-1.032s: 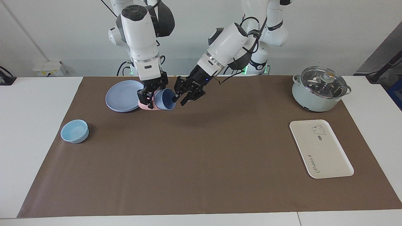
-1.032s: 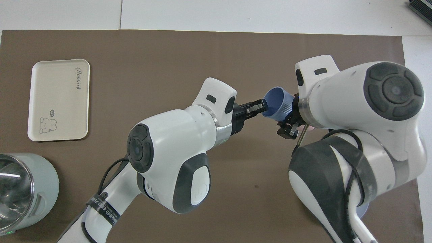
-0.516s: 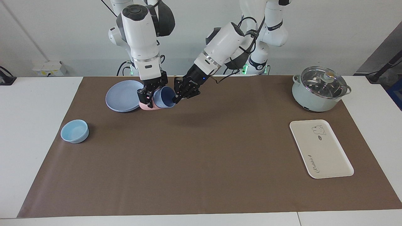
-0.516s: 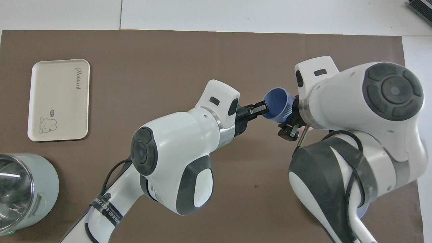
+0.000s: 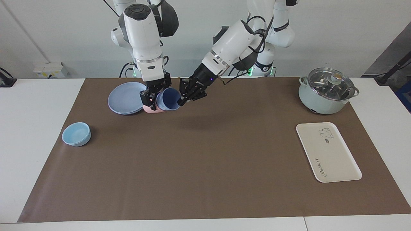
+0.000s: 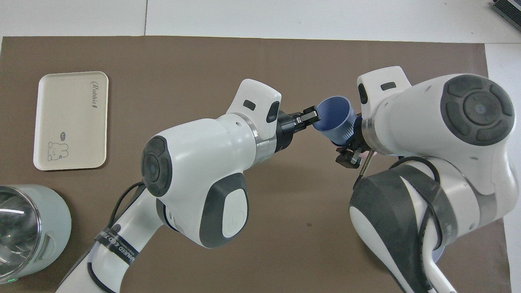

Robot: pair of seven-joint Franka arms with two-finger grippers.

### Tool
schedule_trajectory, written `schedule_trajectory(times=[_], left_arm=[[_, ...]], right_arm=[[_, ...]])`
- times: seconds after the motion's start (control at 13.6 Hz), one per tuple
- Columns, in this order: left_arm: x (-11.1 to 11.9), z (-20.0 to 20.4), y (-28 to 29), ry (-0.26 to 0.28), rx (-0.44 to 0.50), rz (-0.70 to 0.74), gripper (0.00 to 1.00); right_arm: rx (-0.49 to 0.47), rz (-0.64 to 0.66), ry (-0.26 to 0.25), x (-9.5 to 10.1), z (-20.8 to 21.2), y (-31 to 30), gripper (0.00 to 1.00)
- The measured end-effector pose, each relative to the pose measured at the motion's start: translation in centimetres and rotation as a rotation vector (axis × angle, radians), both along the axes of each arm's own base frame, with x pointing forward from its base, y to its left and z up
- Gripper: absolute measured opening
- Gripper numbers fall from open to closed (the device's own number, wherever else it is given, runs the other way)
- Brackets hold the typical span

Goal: Place cup on tray
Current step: 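Pull the cup away with the left gripper while the right gripper releases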

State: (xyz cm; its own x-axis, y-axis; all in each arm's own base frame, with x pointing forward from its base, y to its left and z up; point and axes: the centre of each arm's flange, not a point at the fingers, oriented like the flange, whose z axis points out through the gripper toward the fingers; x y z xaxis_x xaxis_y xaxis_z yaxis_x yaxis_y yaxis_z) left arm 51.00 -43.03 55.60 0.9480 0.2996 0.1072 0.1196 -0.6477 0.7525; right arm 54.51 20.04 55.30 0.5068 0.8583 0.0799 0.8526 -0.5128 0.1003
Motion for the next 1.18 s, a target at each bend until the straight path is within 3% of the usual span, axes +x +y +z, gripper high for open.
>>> schedule_trajectory(times=[0.37, 0.59, 0.74, 0.96, 1.18], left_arm=[[7.1, 3.2, 9.1, 0.071, 0.035, 0.041, 0.05], [10.7, 3.6, 17.2, 0.039, 0.162, 0.102, 0.05], [12.5, 3.2, 22.9, 0.014, 0.256, 0.108, 0.05], [14.0, 1.1, 33.3, -0.053, 0.369, 0.048, 0.05], [13.4, -1.1, 44.7, -0.126, 0.479, -0.007, 0.05]], right_arm=[[0.0, 0.003, 0.0, -0.1, 0.0, 0.2, 0.87], [0.005, -0.007, -0.011, 0.2, 0.2, -0.4, 0.87], [0.042, -0.049, -0.053, 1.3, 0.6, -2.2, 0.87], [0.202, -0.15, -0.109, 3.5, 0.4, -6.4, 0.87], [0.406, -0.234, -0.159, 5.8, -1.7, -12.7, 0.87]])
